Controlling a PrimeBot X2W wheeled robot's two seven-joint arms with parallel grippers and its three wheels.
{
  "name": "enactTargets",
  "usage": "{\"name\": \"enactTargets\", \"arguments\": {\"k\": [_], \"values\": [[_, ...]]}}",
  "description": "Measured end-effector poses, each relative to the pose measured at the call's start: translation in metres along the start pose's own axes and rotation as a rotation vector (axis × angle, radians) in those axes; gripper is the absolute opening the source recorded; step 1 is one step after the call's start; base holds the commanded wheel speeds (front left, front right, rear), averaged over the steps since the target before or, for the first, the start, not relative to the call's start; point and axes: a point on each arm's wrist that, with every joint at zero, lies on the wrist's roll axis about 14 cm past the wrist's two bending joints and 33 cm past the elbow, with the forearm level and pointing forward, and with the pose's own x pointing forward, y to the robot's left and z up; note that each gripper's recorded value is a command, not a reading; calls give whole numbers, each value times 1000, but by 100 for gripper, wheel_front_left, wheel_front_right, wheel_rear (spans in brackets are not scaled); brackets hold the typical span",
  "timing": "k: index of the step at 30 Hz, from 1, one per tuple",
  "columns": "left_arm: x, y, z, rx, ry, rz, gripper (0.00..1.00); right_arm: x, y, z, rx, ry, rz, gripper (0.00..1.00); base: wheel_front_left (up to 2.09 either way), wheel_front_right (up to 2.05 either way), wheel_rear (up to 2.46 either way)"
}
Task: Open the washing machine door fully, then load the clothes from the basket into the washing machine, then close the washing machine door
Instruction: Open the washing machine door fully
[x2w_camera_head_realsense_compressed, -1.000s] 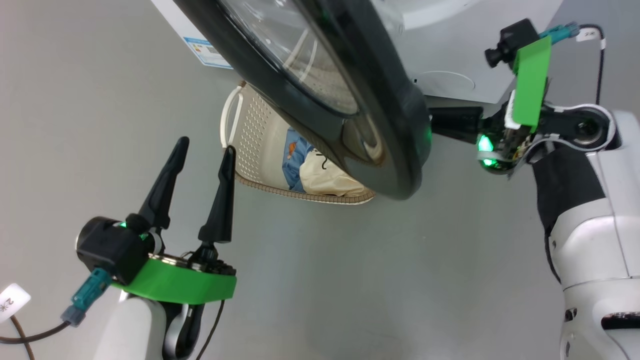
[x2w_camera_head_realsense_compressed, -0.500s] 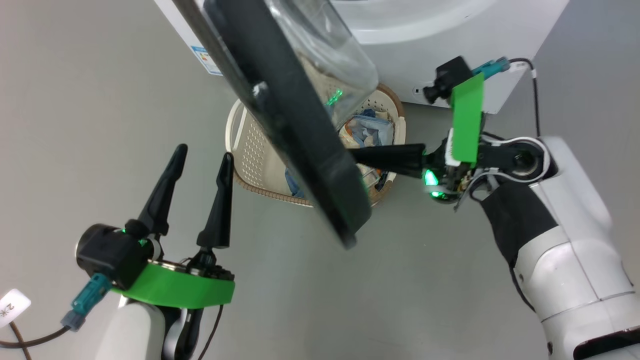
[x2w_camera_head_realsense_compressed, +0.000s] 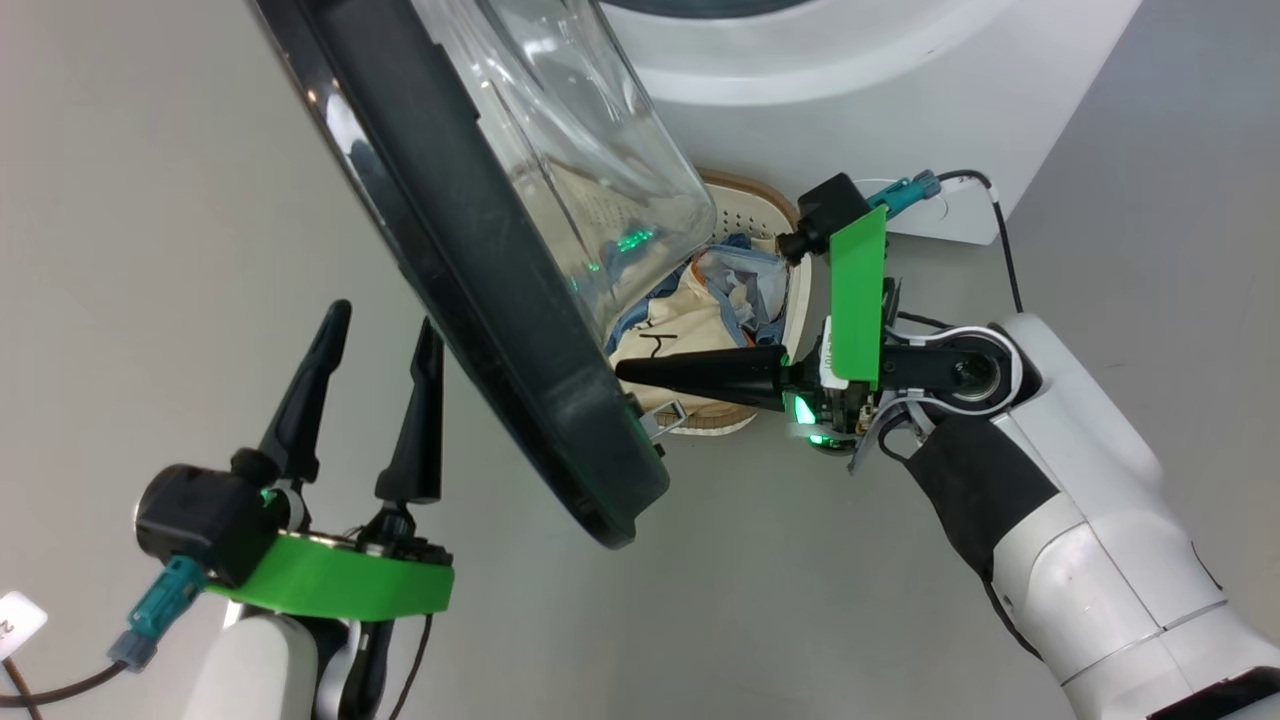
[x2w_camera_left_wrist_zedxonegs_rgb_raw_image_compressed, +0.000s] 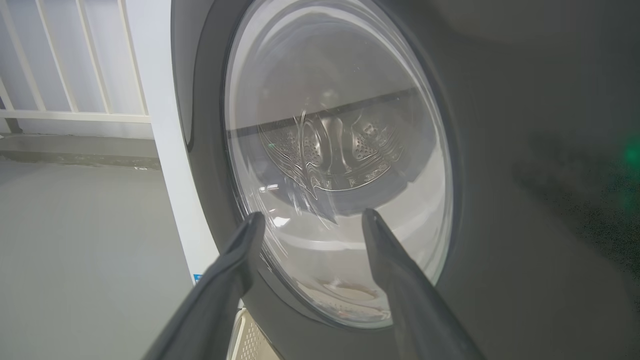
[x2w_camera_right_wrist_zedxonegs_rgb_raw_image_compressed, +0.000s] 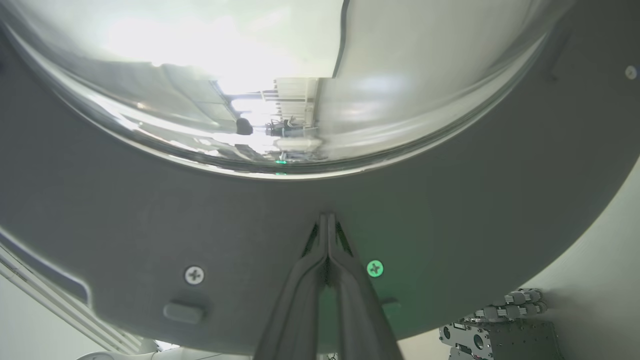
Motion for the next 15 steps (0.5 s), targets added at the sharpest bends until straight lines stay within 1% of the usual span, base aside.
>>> {"name": "enactTargets", "arguments": {"k": [7, 15], "values": [[-3, 1, 5, -1, -10, 3, 100, 6, 5, -6, 6, -3, 8, 0, 0, 0, 0], [-11, 3, 5, -3, -3, 7, 100, -5, 14, -5, 3, -88, 8, 0, 0, 0, 0]]}}
